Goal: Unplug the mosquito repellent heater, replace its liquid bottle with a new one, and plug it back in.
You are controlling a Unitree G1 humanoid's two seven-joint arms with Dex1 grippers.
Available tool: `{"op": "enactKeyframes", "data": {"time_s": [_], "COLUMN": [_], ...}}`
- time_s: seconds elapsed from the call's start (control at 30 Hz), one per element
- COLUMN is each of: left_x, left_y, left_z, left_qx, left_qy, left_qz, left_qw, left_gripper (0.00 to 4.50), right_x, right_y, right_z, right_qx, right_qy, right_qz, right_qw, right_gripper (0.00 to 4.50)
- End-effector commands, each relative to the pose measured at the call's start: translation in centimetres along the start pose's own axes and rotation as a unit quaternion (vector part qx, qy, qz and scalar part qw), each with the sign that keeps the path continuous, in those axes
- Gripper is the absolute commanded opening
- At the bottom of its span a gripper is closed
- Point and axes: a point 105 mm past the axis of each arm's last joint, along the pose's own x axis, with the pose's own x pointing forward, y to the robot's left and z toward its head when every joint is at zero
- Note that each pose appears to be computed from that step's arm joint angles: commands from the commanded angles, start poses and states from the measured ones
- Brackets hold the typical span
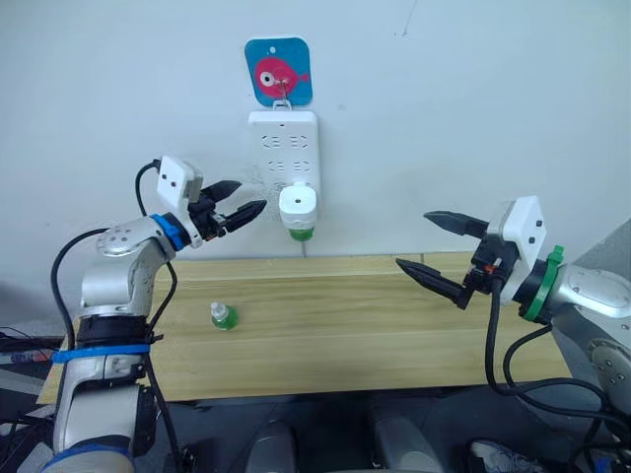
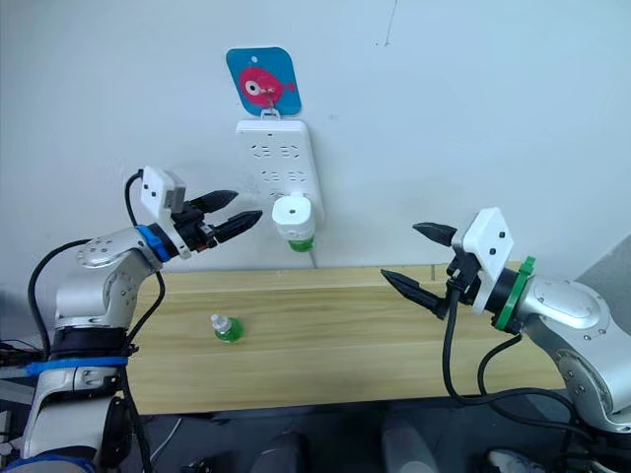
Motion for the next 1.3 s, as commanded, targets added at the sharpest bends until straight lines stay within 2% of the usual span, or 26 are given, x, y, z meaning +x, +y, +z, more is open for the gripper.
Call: {"op": "enactKeyframes", "data": {"time_s": [0.03,0.17,0.47,0.8,1.1,1.2,1.3], "left_x": [0.6,1.2,2.9,3.4,3.7,3.7,3.8], "left_y": [0.2,0.7,-0.5,-1.0,-2.9,-3.1,-3.2], "left_z": [1.7,2.1,2.8,3.0,4.0,4.1,4.0], "left_qx": [0.029,0.034,0.039,0.039,0.026,0.026,0.030], "left_qy": [-0.017,-0.022,-0.020,-0.021,-0.035,-0.035,-0.031], "left_qz": [-0.017,-0.017,-0.081,-0.094,-0.151,-0.153,-0.155], "left_qw": [0.999,0.999,0.996,0.995,0.988,0.987,0.987], "left_gripper": [3.64,3.64,3.64,3.64,3.64,3.05,2.07], "right_x": [0.0,0.1,0.1,0.3,0.7,0.9,1.6], "right_y": [0.6,0.8,1.1,1.5,1.9,2.0,1.7], "right_z": [1.3,1.3,1.3,1.4,1.7,1.8,2.0], "right_qx": [-0.016,-0.014,-0.011,-0.009,-0.005,-0.004,-0.003], "right_qy": [-0.019,-0.019,-0.020,-0.022,-0.029,-0.033,-0.039], "right_qz": [0.004,0.004,0.000,0.002,0.010,0.007,-0.020], "right_qw": [1.000,1.000,1.000,1.000,1.000,0.999,0.999], "right_gripper": [4.50,4.50,4.50,4.50,4.50,4.50,4.50]}}
